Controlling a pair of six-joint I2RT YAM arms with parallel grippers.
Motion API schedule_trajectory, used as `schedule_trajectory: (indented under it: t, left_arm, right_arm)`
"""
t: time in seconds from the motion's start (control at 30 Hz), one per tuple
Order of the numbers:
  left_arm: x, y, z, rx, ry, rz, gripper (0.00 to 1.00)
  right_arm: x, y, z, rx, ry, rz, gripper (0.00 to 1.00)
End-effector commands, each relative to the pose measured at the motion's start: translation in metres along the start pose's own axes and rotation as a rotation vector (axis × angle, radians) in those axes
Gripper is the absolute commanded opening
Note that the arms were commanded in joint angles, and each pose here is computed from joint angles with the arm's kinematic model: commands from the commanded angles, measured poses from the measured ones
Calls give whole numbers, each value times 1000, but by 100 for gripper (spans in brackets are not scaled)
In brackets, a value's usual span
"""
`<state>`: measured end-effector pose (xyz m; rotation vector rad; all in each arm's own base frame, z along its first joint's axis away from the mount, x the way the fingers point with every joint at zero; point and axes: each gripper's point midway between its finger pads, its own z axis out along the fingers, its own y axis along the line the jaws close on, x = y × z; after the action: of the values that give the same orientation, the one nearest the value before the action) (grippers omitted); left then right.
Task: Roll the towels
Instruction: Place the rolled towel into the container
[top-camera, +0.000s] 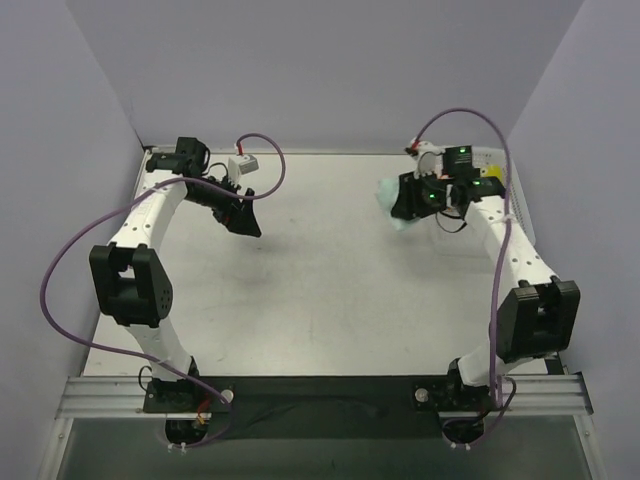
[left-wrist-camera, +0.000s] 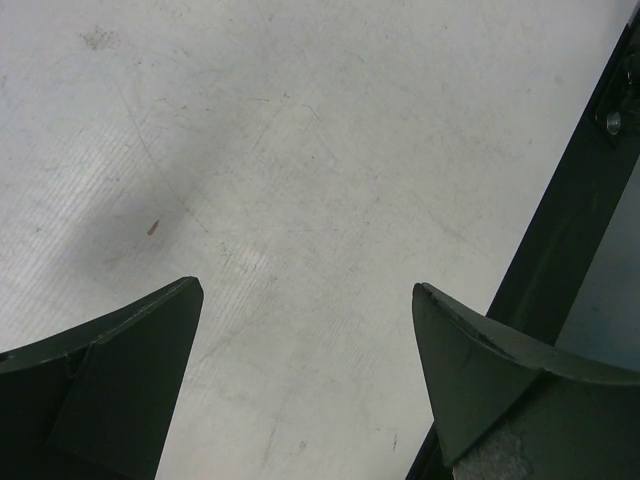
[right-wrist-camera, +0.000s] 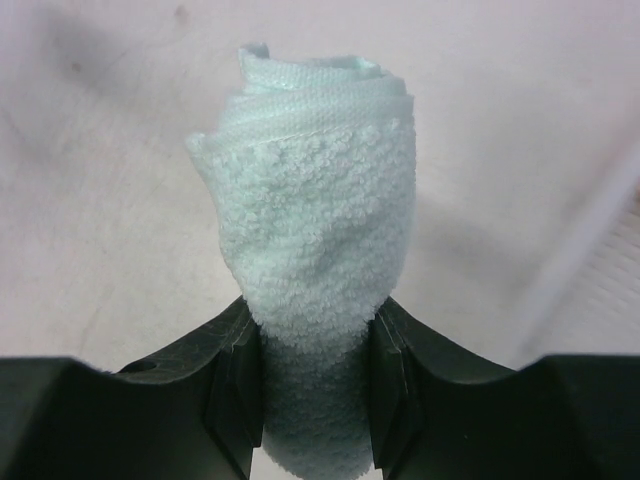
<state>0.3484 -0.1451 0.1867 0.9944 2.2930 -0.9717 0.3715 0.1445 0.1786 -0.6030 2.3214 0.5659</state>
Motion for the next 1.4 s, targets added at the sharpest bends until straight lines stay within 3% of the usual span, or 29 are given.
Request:
schedule_trajectory:
  t: [0.0,0.17,0.43,0.8,1.37]
  left_arm:
    - [-20,-13,-20,-53,-72,39,97]
    - [-15,-12,-19,-69,-58,-11,97]
    - [-3,-11,-16,-84,-38,-27,97]
    - [8,-4,-16,-122,-5,-42,97]
    - [11,7,-15,-143,15,-53,97]
  right_arm:
    - [-17,-34,-67,82,-73,23,0]
    - [28,-125,-123,311,89,98,0]
    - [86,-203,-140,537,317,196,0]
    - [124,-259,-102,619,430,298,0]
    - [134,-294,-72,671,448,312,0]
